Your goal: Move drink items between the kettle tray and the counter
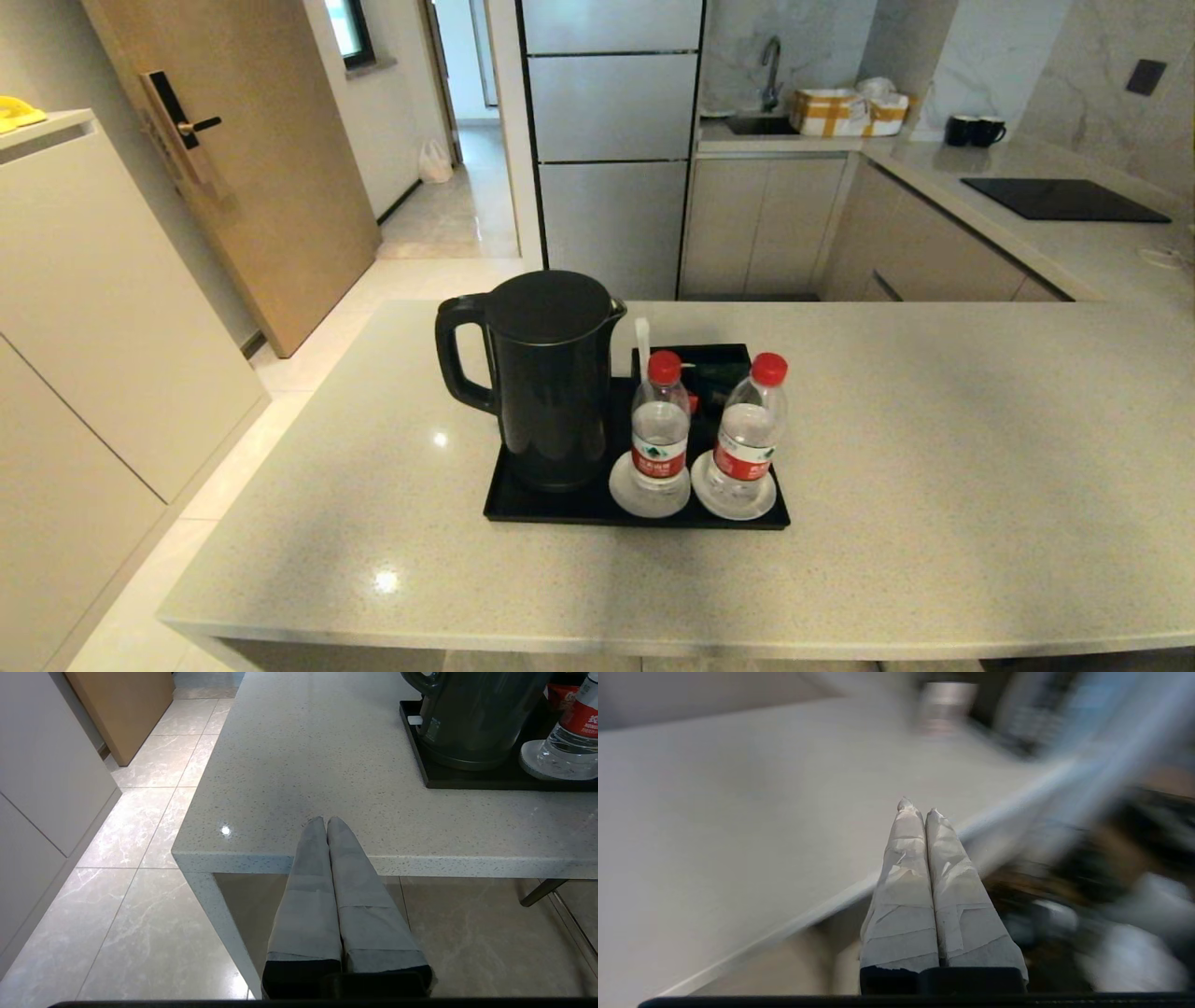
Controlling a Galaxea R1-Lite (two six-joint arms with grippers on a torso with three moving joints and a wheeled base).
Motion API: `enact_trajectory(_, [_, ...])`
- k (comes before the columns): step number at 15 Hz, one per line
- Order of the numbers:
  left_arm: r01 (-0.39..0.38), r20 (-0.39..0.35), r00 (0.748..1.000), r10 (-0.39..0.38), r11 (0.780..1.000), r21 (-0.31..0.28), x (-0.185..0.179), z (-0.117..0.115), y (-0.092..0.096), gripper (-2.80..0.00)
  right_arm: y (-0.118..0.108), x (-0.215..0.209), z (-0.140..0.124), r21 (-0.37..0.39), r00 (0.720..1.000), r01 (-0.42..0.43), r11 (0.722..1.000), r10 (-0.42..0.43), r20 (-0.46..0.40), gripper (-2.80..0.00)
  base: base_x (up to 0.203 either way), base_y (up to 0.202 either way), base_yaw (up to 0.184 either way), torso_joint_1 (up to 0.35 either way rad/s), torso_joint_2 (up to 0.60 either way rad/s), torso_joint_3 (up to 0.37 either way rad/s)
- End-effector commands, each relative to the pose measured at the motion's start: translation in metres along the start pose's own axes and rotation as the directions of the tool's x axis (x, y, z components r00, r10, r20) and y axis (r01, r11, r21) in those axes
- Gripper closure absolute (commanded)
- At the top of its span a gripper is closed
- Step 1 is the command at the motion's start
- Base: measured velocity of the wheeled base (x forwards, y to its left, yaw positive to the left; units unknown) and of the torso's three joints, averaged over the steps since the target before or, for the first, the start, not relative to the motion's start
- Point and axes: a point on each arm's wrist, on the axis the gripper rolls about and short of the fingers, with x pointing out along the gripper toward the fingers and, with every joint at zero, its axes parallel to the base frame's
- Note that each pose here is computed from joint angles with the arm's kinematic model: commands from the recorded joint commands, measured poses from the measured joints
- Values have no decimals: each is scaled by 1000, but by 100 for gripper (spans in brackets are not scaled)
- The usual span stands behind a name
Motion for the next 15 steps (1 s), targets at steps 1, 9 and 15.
enact_trajectory(1, [-1,-3,1000,1,1000,0,0,0,0,0,-3,-8,-4,40,994,-108,993,106,35,0,0,0,0,0,0,0])
enact_trajectory(9, [-1,-3,1000,1,1000,0,0,0,0,0,-13,-31,-60,123,879,-473,873,478,-12,0,0,0,0,0,0,0])
enact_trajectory(15, [1,-3,1000,-1,1000,0,0,0,0,0,47,22,-142,-24,792,-603,798,602,103,0,0,0,0,0,0,0])
